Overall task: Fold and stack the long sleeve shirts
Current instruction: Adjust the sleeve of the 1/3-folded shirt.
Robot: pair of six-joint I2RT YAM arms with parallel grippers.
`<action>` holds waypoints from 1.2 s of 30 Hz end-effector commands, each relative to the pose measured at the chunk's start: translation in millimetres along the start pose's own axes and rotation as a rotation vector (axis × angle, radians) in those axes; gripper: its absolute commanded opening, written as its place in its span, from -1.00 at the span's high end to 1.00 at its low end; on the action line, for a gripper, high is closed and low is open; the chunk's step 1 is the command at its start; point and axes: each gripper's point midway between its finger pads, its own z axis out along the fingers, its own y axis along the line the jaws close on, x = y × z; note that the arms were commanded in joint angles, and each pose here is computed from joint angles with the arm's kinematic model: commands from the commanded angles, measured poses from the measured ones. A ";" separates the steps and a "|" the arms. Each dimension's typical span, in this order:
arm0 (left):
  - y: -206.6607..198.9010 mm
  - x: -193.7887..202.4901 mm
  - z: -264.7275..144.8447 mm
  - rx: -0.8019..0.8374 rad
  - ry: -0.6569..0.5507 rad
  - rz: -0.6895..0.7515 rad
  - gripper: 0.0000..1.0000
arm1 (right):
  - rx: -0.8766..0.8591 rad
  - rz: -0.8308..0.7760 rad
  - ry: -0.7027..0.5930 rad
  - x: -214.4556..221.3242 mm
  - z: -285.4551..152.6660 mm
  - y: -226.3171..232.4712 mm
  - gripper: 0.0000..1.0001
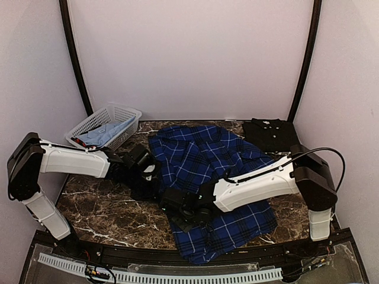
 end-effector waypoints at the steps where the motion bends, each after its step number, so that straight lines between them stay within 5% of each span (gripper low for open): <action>1: -9.0 0.9 -8.8 0.012 0.026 0.040 1.00 | 0.019 0.007 -0.046 -17.2 -21.5 -6.5 1.00; 8: -34.1 11.1 -15.5 0.036 0.062 0.098 1.00 | -0.022 -0.022 -0.068 -22.4 -48.8 -12.1 1.00; 21: -85.3 55.1 -8.3 0.101 0.141 0.093 1.00 | -0.132 -0.037 0.005 42.6 -74.0 -25.6 1.00; 36: -102.1 90.9 -9.1 0.084 0.179 0.103 1.00 | -0.241 0.016 -0.003 61.7 -84.5 -18.4 1.00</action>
